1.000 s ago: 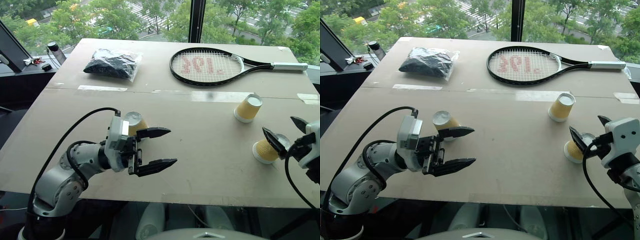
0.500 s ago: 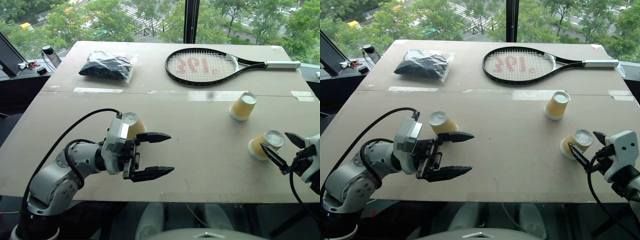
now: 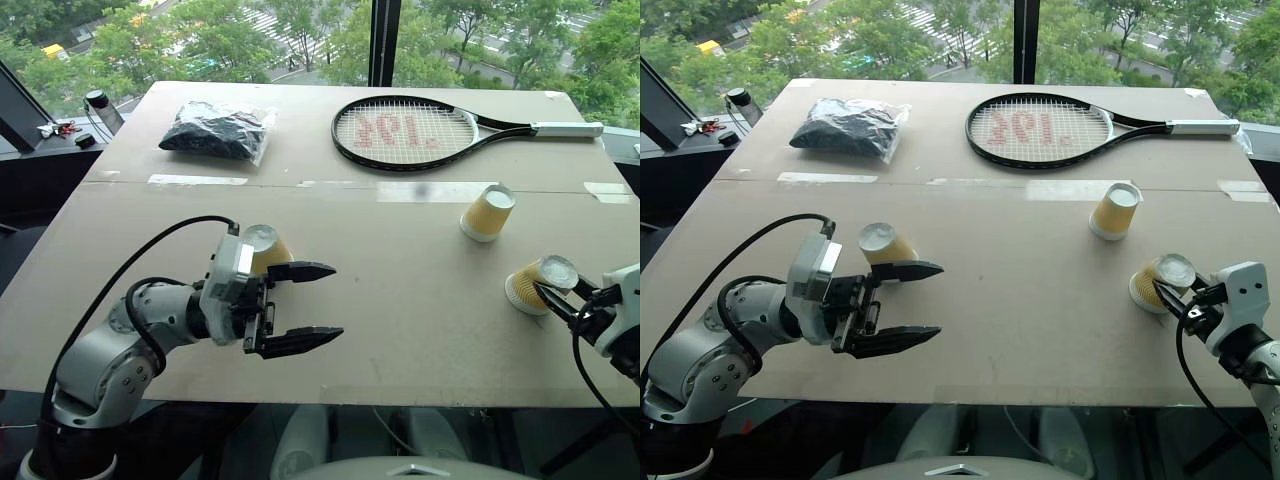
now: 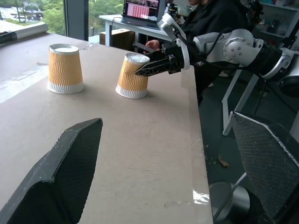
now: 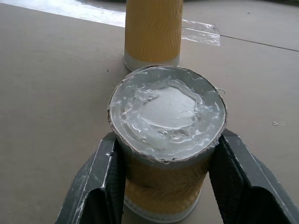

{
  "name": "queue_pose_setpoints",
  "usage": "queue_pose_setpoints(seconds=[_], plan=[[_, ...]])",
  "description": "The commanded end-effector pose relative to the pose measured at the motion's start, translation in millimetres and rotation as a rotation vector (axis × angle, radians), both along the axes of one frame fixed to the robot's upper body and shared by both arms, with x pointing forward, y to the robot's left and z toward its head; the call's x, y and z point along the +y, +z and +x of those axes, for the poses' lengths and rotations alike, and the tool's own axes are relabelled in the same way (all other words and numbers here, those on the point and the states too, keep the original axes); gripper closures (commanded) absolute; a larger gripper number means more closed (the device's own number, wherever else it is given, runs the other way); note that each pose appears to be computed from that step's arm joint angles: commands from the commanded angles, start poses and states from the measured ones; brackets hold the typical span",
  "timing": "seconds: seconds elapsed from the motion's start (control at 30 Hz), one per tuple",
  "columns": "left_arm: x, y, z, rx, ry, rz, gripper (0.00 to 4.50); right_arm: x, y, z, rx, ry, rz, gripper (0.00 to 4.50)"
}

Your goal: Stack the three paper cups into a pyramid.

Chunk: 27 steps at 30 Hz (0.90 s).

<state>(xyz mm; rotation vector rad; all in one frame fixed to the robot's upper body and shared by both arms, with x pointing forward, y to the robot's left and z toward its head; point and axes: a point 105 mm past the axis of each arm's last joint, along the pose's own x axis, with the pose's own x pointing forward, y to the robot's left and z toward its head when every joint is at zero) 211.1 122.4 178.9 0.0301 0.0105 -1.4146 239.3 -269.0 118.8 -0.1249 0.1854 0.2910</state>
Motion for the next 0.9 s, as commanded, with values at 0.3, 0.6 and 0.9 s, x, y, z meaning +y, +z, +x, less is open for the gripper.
queue_pose_setpoints(seconds=[0.3, 0.6, 0.9], plan=[[25.8, -33.2, -3.1, 0.004, 0.158, -0.011, 0.0, 108.7, 38.5, 17.7, -0.107, 0.385, 0.018, 2.61], [39.5, -42.2, -18.6, 0.041, 0.211, -0.006, 0.0, 154.7, 39.0, 37.9, -0.076, 0.503, -0.043, 2.61], [47.6, -47.5, -24.5, 0.062, 0.287, -0.04, 0.0, 170.5, 35.9, 39.0, -0.041, 0.606, -0.074, 2.61]])
